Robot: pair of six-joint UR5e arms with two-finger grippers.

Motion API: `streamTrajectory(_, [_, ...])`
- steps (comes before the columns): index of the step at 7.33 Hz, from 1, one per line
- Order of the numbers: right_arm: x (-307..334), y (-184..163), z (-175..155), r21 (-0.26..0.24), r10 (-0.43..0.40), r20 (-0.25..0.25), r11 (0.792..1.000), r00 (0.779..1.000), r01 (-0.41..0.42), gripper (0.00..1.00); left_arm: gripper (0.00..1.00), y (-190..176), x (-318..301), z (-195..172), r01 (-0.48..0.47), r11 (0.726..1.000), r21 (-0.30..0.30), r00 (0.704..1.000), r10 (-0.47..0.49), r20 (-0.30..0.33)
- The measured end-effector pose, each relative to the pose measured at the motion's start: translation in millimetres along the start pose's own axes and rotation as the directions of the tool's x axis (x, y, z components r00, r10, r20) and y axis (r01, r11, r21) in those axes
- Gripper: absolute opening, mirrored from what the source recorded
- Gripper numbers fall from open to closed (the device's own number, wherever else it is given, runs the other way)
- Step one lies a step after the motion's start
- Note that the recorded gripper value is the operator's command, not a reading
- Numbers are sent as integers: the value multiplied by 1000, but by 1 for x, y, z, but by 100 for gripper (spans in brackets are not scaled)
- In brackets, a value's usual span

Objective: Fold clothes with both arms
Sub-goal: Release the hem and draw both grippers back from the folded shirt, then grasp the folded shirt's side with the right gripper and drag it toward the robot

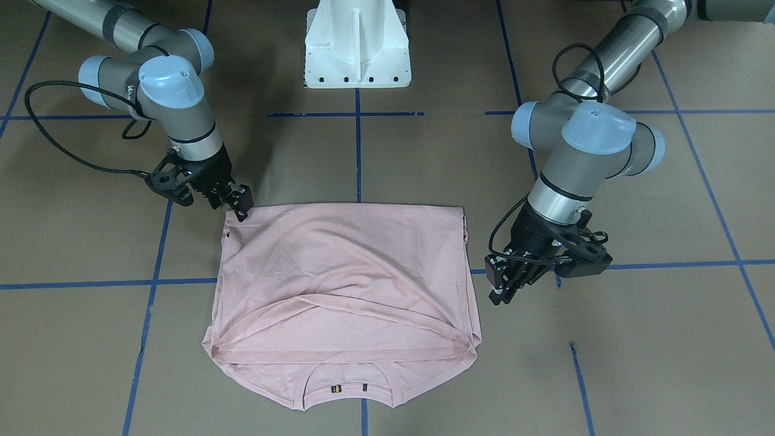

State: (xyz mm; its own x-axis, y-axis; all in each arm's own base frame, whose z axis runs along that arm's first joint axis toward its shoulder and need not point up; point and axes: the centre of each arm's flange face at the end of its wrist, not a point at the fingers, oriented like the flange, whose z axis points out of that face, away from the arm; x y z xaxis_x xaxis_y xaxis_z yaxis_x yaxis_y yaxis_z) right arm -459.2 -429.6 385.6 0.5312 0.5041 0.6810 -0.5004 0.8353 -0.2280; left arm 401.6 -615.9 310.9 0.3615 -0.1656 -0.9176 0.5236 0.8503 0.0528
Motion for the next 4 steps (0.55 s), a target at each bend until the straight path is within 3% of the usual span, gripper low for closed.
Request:
streamTrajectory(1, [1,3,3,-3,-3,-4,1000,1000,3,15,30,0,0,0,0,1000,0,1000,0,1])
streamTrajectory(4, [-2,5,2,-7,-8,0,1000,1000,8,14,30,0,-2,1,0,1000,2,1000,0,7])
